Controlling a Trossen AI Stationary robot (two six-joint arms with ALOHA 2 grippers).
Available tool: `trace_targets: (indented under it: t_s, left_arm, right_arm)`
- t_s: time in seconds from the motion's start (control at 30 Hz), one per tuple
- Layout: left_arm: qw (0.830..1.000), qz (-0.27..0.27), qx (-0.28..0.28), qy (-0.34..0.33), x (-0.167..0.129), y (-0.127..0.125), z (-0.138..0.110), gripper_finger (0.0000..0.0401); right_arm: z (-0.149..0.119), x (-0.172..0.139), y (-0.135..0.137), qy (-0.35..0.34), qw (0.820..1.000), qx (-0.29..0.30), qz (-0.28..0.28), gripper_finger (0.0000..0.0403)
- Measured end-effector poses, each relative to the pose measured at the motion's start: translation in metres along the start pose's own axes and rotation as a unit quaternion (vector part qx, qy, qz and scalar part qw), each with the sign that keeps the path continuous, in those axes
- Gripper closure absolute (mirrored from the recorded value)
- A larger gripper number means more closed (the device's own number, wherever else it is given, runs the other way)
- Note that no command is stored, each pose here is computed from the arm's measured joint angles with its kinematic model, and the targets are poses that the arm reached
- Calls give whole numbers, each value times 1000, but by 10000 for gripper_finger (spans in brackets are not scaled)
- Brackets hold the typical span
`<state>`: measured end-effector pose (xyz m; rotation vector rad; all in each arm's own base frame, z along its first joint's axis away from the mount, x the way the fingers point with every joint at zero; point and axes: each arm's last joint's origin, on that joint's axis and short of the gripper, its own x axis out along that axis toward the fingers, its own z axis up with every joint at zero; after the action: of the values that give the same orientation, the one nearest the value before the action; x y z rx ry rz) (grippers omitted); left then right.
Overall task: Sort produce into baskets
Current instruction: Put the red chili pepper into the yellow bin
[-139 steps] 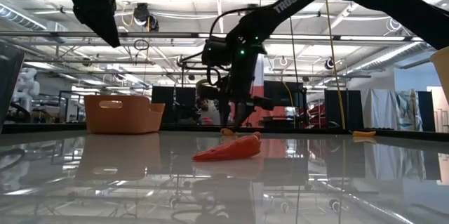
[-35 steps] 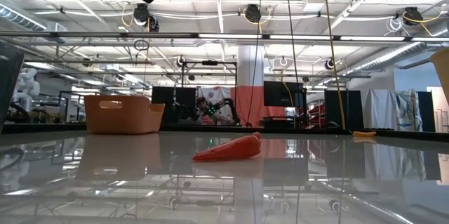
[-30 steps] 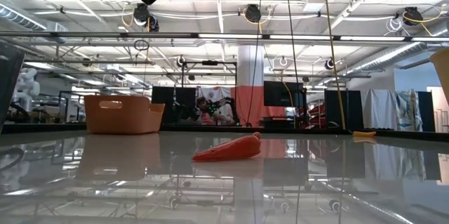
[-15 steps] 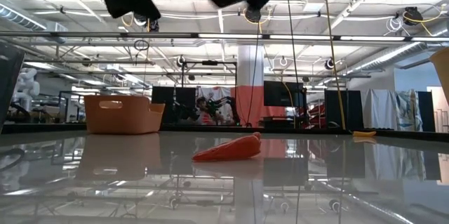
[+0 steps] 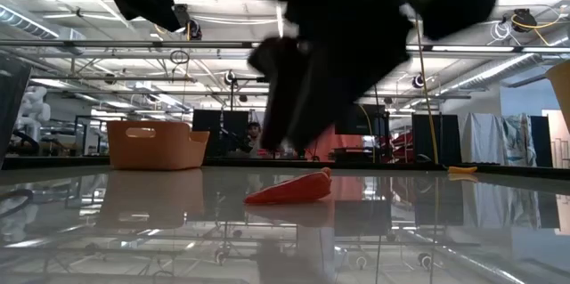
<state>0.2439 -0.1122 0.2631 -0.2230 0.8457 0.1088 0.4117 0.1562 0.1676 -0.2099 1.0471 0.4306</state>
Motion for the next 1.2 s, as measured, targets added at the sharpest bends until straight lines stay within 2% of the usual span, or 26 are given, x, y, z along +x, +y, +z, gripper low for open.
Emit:
trace_targets:
  t_s: [0.17,0.37,0.5,0.67,0.8,0.97,1.1,1.2]
  left_arm:
    - [1000,16,10,-5,-1,-2,-3,214]
    - [999,35,14,-12,-2,-1,-3,214]
    - [999,45,16,-13,-2,0,-4,214]
    - [998,51,16,-17,-2,1,-4,214]
    - [998,51,16,-17,-2,1,-4,214]
    - [998,55,16,-19,-2,1,-3,214]
    - [998,59,15,-21,-1,2,-3,214]
    - [997,69,17,-26,-1,4,-2,214]
  right_arm:
    - [-10,25,3,31,999,4,5,218]
    - [-15,35,6,51,998,24,5,222]
    - [-17,36,6,63,998,31,5,245]
    - [-17,34,6,63,997,44,8,297]
    - [-14,22,7,55,996,64,6,341]
    - [-5,-12,8,31,997,73,6,379]
    - [-2,-47,10,30,993,116,5,386]
    - [-5,-75,13,42,983,178,5,381]
